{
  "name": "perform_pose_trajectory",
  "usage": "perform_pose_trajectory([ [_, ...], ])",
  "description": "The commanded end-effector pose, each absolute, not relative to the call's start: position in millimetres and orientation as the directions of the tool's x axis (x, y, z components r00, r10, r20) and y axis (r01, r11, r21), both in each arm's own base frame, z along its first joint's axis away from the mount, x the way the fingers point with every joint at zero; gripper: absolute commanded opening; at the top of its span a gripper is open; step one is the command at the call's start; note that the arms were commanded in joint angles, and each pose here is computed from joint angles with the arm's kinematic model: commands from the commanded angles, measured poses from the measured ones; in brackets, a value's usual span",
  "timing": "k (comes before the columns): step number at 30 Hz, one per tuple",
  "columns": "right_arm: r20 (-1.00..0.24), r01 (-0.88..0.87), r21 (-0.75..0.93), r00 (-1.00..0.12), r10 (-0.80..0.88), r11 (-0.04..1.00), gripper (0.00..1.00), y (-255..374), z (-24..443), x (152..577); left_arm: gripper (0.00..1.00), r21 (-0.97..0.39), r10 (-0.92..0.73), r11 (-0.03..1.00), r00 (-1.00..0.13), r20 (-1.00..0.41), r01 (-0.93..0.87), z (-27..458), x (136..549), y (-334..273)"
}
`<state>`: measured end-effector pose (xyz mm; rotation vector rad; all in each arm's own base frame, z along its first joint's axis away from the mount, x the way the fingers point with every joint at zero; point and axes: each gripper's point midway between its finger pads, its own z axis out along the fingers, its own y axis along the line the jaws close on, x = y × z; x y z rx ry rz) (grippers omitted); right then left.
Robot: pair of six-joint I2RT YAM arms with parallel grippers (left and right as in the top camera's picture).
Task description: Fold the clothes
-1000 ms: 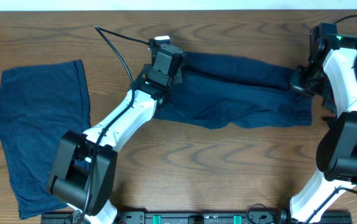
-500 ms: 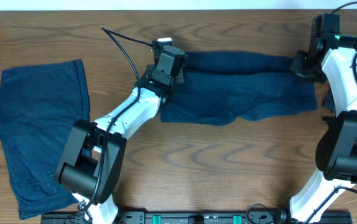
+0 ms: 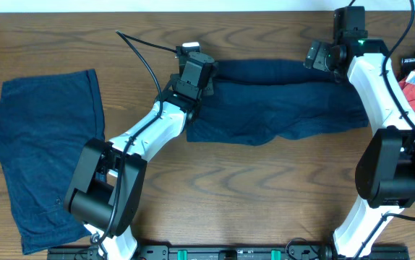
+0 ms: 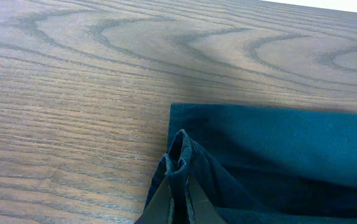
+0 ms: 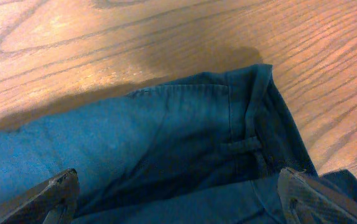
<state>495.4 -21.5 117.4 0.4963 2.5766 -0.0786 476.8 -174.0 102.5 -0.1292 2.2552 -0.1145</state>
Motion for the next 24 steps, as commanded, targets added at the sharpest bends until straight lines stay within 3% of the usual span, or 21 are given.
perform_pose_trajectory([
  [1, -0.532, 0.384, 0.035, -0.774, 0.343, 0.922, 0.99, -33, 134, 505, 0.06, -0.104, -0.123, 0.992, -0.624, -0.772, -0.067, 104, 481, -167],
  [8, -0.574, 0.365, 0.021, -0.758, 0.31, 0.931, 0.99, -48, 187, 512, 0.06, -0.103, -0.122, 0.992, -0.625, -0.771, -0.067, 104, 481, -167],
  [11, -0.578, 0.361, 0.024, -0.756, 0.308, 0.932, 0.99, -49, 210, 510, 0.32, -0.1, -0.118, 0.993, -0.622, -0.774, -0.063, 105, 482, -167],
  [16, -0.564, 0.352, 0.025, -0.768, 0.304, 0.936, 0.99, -47, 223, 503, 0.35, -0.086, -0.107, 0.994, -0.611, -0.784, -0.064, 97, 491, -161],
  [17, -0.557, 0.347, 0.027, -0.773, 0.303, 0.937, 0.99, -46, 223, 501, 0.43, -0.083, -0.109, 0.994, -0.614, -0.781, -0.07, 93, 493, -159],
  [19, -0.55, 0.34, 0.022, -0.781, 0.295, 0.94, 0.99, -45, 224, 499, 0.77, -0.077, -0.11, 0.994, -0.623, -0.775, -0.079, 84, 495, -154],
  [21, -0.547, 0.334, 0.017, -0.786, 0.288, 0.942, 0.99, -45, 225, 498, 0.94, -0.065, -0.103, 0.994, -0.632, -0.768, -0.082, 79, 495, -150],
  [22, -0.545, 0.334, 0.016, -0.787, 0.288, 0.942, 0.99, -45, 226, 496, 0.99, -0.064, -0.102, 0.995, -0.633, -0.768, -0.082, 79, 495, -150],
  [24, -0.542, 0.328, 0.011, -0.792, 0.281, 0.945, 0.99, -45, 230, 494, 0.98, -0.05, -0.081, 0.997, -0.631, -0.772, -0.066, 82, 495, -151],
])
